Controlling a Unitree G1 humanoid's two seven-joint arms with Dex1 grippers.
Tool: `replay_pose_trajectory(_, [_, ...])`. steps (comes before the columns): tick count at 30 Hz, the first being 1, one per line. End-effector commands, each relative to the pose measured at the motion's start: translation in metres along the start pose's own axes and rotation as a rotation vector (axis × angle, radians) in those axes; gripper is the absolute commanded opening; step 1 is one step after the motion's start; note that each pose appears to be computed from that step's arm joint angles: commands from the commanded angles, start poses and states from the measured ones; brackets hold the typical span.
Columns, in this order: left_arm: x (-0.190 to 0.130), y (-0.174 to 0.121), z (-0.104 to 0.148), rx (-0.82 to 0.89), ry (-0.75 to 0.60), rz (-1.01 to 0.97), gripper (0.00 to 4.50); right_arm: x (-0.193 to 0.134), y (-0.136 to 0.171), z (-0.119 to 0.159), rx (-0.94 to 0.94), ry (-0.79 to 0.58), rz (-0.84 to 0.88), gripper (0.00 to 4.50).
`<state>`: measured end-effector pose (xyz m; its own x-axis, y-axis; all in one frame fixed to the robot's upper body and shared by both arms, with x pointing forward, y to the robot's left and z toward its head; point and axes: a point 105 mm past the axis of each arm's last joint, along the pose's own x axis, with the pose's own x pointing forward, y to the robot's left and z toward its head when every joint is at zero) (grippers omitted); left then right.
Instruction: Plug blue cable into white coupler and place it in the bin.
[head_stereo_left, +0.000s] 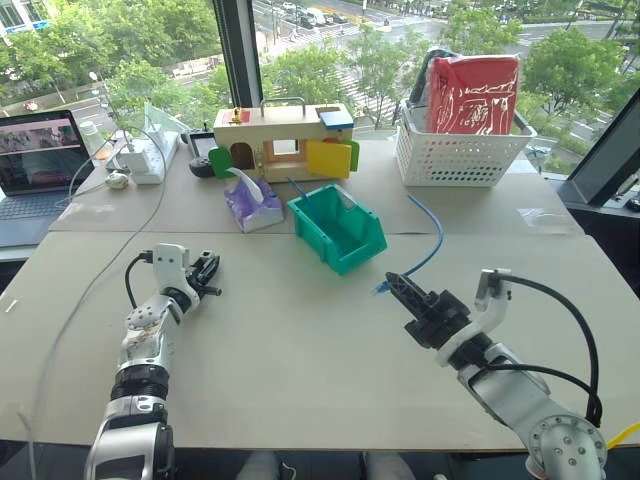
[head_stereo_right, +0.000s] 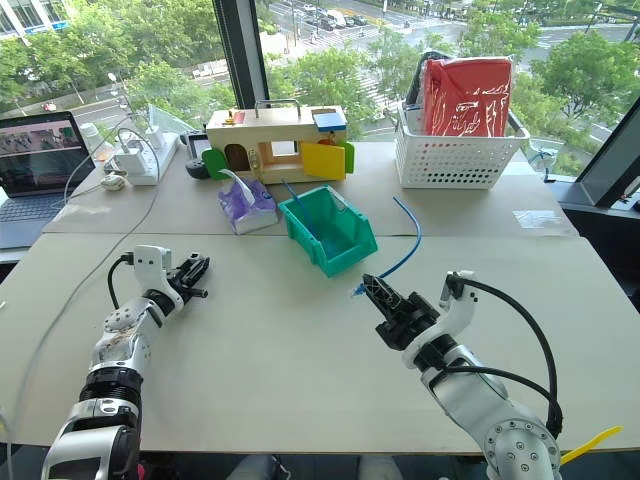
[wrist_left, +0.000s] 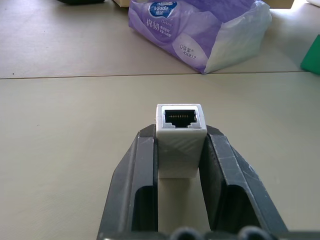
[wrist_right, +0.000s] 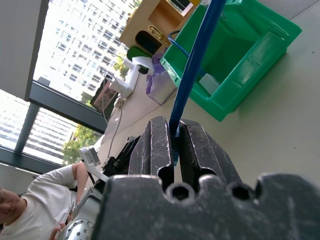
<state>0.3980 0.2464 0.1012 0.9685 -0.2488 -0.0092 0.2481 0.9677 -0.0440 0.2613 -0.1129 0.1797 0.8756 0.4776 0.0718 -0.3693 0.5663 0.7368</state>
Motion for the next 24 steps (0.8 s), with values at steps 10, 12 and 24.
replay_pose_trajectory(10, [-0.04,-0.212,0.01,0.129,0.121,-1.122,0.64,-0.001,-0.016,0.012,-0.198,-0.005,-0.073,0.0])
replay_pose_trajectory(12, [-0.051,-0.235,0.001,0.155,0.181,-1.218,0.64,-0.003,-0.016,0.01,-0.238,-0.002,-0.09,0.0])
replay_pose_trajectory(24, [-0.039,-0.245,-0.036,0.413,0.48,-1.091,0.64,-0.003,-0.028,-0.011,-0.435,0.091,-0.172,0.0])
